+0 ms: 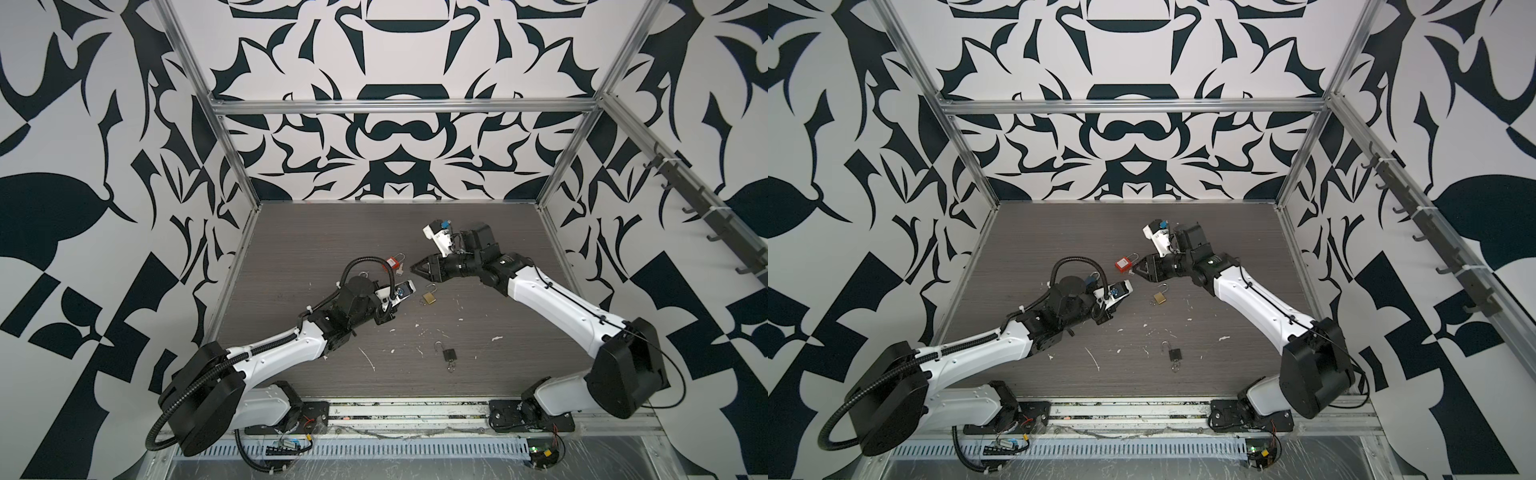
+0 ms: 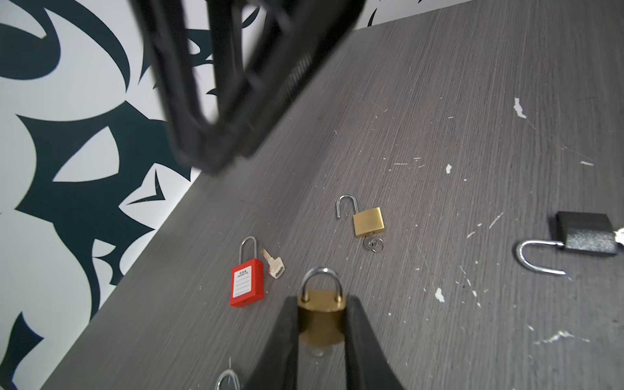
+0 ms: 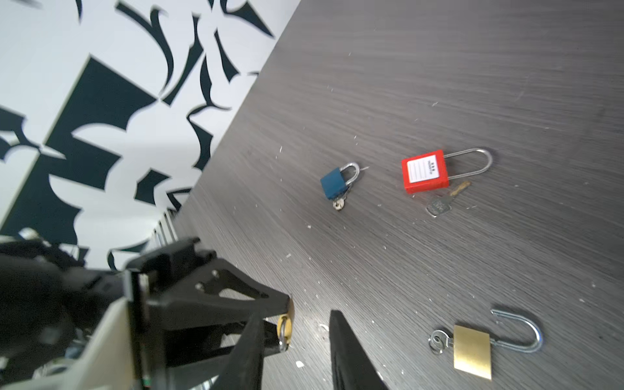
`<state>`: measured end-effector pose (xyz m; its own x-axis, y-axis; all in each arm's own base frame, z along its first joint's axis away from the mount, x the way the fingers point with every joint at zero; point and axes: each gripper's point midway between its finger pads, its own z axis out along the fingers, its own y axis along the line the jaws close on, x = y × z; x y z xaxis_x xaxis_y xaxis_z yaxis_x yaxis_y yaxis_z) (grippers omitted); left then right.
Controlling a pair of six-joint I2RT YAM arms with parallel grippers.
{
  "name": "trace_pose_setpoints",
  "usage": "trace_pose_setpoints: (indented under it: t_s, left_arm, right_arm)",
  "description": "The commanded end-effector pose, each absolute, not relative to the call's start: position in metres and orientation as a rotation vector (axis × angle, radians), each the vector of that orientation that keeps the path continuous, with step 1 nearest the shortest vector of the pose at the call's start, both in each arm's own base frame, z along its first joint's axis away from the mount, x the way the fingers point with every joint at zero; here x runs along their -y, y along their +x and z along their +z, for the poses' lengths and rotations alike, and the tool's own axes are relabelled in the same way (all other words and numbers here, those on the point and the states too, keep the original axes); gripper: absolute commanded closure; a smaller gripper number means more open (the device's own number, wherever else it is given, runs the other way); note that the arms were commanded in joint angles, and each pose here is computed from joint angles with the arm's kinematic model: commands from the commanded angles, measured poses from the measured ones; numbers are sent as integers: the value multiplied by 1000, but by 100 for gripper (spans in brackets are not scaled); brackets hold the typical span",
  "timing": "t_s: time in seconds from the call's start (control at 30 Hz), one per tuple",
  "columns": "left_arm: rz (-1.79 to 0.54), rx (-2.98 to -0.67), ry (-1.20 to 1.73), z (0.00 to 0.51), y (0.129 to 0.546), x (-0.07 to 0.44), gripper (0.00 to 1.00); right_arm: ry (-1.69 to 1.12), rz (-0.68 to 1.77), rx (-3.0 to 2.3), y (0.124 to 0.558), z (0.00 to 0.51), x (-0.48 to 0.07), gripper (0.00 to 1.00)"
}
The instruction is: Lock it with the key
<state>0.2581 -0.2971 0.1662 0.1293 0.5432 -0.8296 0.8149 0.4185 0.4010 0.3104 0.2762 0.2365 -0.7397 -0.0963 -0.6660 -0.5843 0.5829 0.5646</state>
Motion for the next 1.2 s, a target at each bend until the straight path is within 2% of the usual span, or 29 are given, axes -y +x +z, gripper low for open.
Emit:
trace_pose_setpoints:
  t_s: [0.0,0.17,0.33,0.47,0.6,0.9,1.17]
  left_arm:
    - [-336,-1557,1138,183,263,297,100]
    - [-450,-1623,882,224,278,297,100]
    - [-778,-1773,346,262,308,282,100]
    - [-1074,-1904,-83,255,328,267,100]
    - [-1263,-1998,-310,236,338,265,100]
    - [-1300,-2038,-394,230,336,258,100]
    - [-1269,-2072,-407,222,335,252,100]
  right_arm:
    - [-501,990,-2055,317,289,-260,55]
    - [-500,885,-1899,308,300,-239,52]
    - [-661,923,-1739,284,288,-247,53]
    - [-784,908,-1644,267,272,-261,55]
    - [-838,874,-1592,258,262,-281,56]
    - [-715,951,-1665,289,246,-320,64]
    - [-666,948,-1675,312,243,-334,64]
